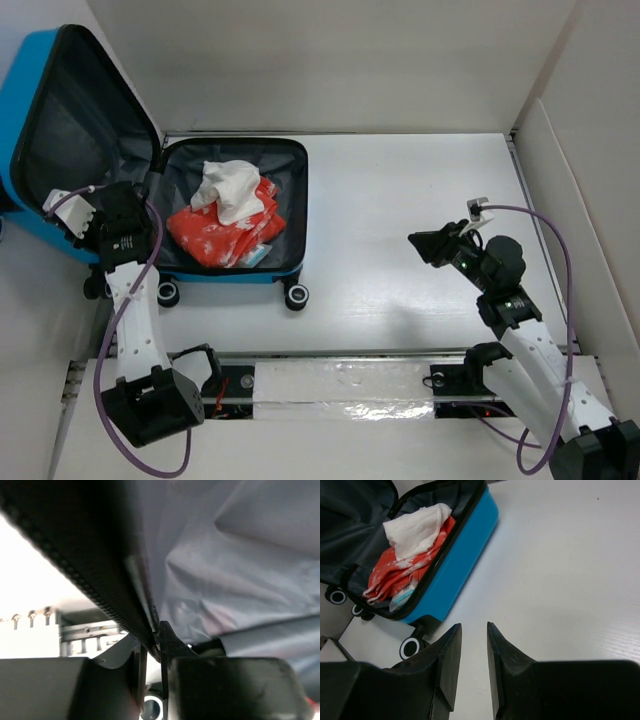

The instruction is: Pack the luggage

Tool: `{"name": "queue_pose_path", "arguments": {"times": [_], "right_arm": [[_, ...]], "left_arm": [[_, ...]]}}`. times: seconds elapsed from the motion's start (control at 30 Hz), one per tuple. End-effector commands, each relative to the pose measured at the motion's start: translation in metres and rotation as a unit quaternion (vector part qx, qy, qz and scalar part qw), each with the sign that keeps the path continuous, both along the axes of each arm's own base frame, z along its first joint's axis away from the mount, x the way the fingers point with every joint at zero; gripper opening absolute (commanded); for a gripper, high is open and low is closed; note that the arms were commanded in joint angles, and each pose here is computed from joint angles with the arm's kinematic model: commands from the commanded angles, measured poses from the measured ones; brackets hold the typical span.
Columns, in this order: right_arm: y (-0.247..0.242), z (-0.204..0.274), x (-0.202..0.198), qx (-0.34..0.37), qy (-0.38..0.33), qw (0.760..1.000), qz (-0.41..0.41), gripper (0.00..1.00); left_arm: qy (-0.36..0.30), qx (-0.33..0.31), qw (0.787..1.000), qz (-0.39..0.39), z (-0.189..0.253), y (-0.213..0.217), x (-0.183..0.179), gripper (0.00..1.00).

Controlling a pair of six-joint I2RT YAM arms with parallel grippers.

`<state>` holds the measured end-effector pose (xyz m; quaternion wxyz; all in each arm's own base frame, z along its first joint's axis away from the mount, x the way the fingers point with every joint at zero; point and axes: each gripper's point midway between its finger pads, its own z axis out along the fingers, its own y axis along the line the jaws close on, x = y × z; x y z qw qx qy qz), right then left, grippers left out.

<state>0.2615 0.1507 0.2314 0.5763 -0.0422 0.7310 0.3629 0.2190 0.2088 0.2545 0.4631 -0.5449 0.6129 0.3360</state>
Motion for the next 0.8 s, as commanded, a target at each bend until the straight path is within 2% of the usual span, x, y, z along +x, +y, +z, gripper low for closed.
{"name": "queue_pose_path", "arguments": {"times": [0.0, 0.17, 0.23, 0.33, 0.47, 0.53, 0.57, 0.67, 0.7, 0.77], "right_arm": [[0.007, 0.027, 0.001, 0.005, -0.041, 0.999, 0.011, 0.33], [0.010, 0.021, 0.005, 0.000, -0.032, 0.999, 0.007, 0.32], [0.013, 0.021, 0.005, 0.000, -0.032, 0.999, 0.011, 0.32], [0.016, 0.015, 0.012, -0.001, -0.022, 1.000, 0.009, 0.32], [0.027, 0.009, 0.014, -0.005, -0.011, 1.000, 0.020, 0.33], [0.027, 0.009, 0.016, -0.007, -0.011, 1.000, 0.013, 0.32], [0.029, 0.007, 0.016, -0.009, -0.010, 1.000, 0.012, 0.33], [0.032, 0.005, 0.017, -0.010, -0.007, 1.000, 0.010, 0.33], [0.031, 0.006, 0.020, -0.010, -0.007, 1.000, 0.002, 0.33], [0.032, -0.001, 0.028, -0.010, 0.008, 1.000, -0.011, 0.35]], "left_arm": [[-0.085, 0.020, 0.994, -0.071, 0.048, -0.018, 0.028, 0.00], [-0.107, 0.006, 0.978, -0.181, 0.048, -0.058, 0.051, 0.00], [-0.124, 0.003, 0.953, -0.276, 0.049, -0.102, 0.073, 0.00], [-0.125, 0.021, 0.921, -0.367, 0.036, -0.149, 0.074, 0.00], [-0.120, 0.004, 0.896, -0.427, 0.024, -0.173, 0.065, 0.00], [-0.123, 0.000, 0.866, -0.485, 0.031, -0.193, 0.064, 0.00], [-0.126, -0.002, 0.836, -0.534, 0.034, -0.210, 0.064, 0.00], [-0.094, -0.002, 0.790, -0.606, 0.024, -0.235, 0.065, 0.00], [-0.099, -0.007, 0.768, -0.633, 0.023, -0.247, 0.064, 0.00], [-0.105, -0.007, 0.754, -0.649, 0.024, -0.255, 0.065, 0.00]]}}
